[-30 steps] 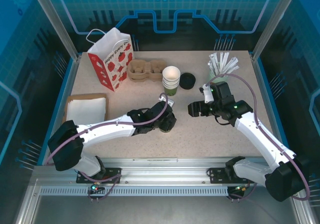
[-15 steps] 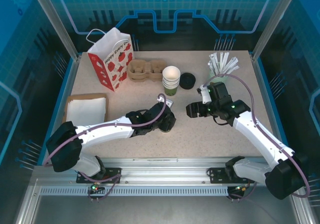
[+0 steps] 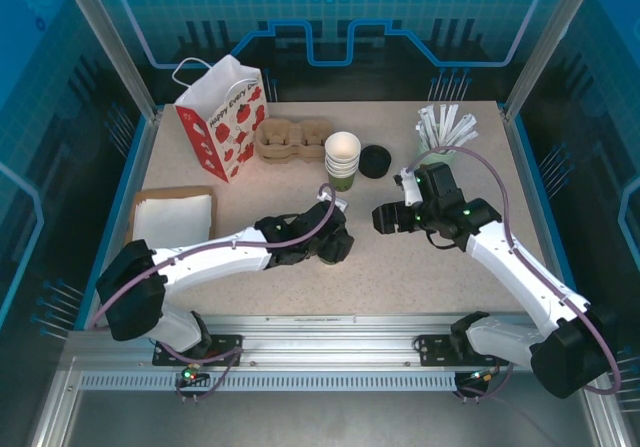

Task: Pack the takeout coffee

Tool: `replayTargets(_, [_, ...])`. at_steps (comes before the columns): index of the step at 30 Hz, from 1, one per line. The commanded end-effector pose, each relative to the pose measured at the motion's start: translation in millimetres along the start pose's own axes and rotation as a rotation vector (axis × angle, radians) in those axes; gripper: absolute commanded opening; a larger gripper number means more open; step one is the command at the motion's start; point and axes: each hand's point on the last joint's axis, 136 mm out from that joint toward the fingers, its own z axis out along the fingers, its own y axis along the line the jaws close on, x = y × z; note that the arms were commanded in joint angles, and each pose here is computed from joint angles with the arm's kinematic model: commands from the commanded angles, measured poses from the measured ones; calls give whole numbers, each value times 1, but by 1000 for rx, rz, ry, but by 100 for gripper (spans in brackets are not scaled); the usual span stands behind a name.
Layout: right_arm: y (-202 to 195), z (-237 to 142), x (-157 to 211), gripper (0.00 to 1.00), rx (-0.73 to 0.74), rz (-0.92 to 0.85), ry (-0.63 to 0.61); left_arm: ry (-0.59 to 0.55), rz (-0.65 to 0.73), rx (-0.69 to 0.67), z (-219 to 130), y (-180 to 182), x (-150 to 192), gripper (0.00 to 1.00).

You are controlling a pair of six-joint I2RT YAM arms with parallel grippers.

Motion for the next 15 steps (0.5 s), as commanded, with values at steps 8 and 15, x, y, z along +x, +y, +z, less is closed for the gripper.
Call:
replayTargets(8, [5,-8,-9,82,9,-22,-11,-11,19,17,-12,-6,-21,85])
replayTargets(15, [6,-8,-10,82,-18,-4,-29,-69,-42,66,-38,1,-32,91])
